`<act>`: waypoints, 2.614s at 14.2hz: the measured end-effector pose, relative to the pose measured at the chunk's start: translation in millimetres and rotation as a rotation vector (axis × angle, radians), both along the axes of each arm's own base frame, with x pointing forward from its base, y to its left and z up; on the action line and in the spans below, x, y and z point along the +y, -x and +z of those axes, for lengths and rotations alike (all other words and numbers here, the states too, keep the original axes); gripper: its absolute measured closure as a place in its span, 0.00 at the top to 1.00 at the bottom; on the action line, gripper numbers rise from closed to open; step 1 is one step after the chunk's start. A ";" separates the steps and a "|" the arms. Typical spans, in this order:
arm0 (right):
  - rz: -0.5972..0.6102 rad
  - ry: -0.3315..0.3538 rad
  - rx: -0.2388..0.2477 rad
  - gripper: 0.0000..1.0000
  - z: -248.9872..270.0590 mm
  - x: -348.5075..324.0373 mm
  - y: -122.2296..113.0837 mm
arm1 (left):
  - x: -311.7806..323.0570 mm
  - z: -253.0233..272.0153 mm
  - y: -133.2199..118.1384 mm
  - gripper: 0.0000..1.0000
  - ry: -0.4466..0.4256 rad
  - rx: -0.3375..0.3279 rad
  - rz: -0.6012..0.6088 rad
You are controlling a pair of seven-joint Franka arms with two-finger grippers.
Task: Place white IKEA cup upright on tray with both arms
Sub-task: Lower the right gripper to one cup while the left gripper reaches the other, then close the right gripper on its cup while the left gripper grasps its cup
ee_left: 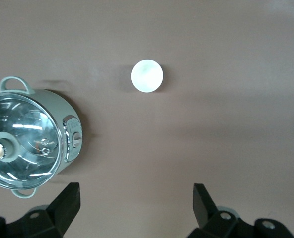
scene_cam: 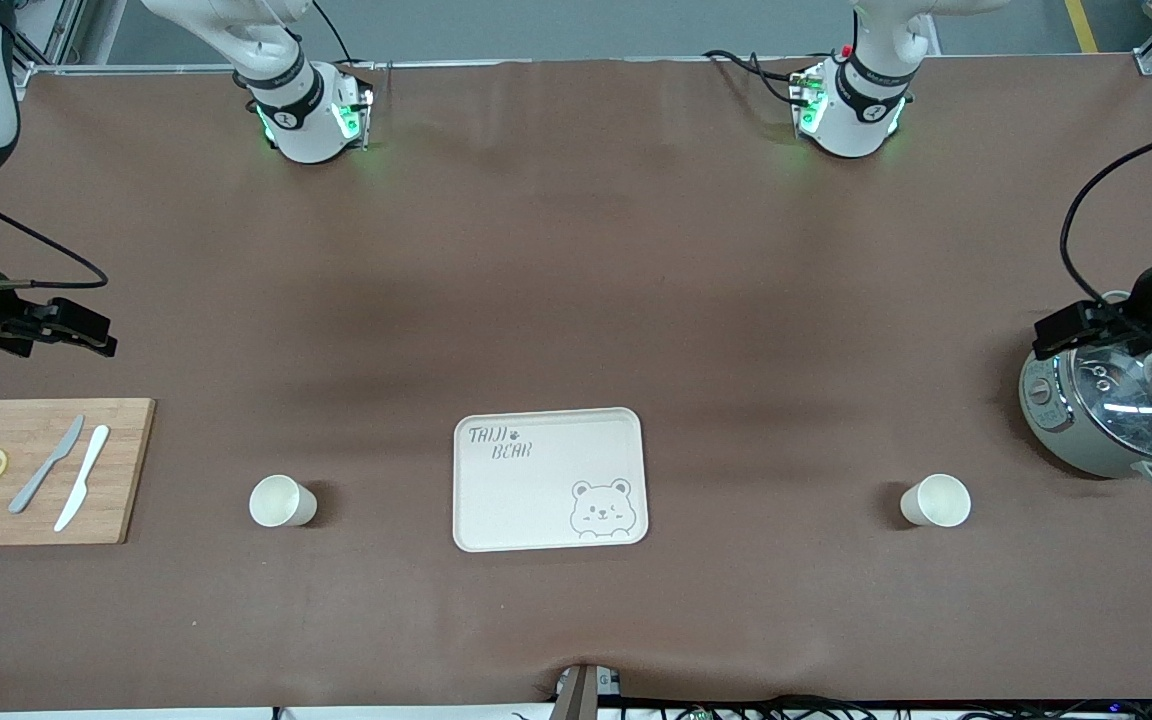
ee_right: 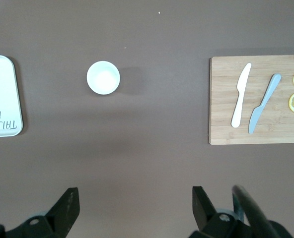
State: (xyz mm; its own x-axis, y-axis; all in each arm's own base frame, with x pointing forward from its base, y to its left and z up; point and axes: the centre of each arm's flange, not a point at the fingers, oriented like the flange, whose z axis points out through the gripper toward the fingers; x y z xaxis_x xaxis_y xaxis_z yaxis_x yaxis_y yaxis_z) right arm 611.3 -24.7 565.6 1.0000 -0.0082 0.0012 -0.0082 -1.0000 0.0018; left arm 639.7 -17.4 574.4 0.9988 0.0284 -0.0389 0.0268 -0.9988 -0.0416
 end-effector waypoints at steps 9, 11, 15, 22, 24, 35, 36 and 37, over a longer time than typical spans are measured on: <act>0.004 -0.006 -0.035 1.00 -99.0 0.7 -62.7 | 26.5 -94.6 -57.0 1.00 -0.002 -0.053 0.028; 0.003 -0.008 -0.047 1.00 -124.6 0.1 -74.2 | 40.1 -120.3 -68.5 1.00 -0.003 -0.067 0.026; -0.012 -0.038 -0.058 1.00 -173.2 1.2 -91.1 | 62.7 -172.2 -86.2 1.00 -0.005 -0.087 0.035; -0.003 -0.045 -0.092 1.00 -234.9 12.2 -109.1 | 57.3 -257.1 -101.9 1.00 -0.001 -0.074 0.023; -0.004 -0.045 -0.104 1.00 -244.5 12.3 -111.9 | 54.5 -279.6 -102.5 1.00 0.001 -0.055 0.019; 0.003 -0.045 -0.108 1.00 -291.5 19.7 -117.3 | 52.1 -338.7 -98.8 0.96 0.005 0.009 0.015; 0.007 -0.045 -0.114 1.00 -296.3 22.7 -118.2 | 52.2 -338.6 -98.9 0.87 0.005 0.009 0.015; 0.012 -0.045 -0.117 1.00 -301.4 26.9 -118.8 | 52.2 -338.4 -99.1 0.77 0.005 0.008 0.015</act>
State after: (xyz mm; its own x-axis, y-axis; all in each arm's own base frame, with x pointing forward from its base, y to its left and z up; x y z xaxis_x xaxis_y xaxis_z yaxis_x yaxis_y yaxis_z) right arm 730.2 2.1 264.1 0.9930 0.0010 0.1181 0.0062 -0.9990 -0.0438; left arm 738.7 34.8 236.0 0.9980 0.0434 -0.0467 0.0417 -0.9985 -0.0366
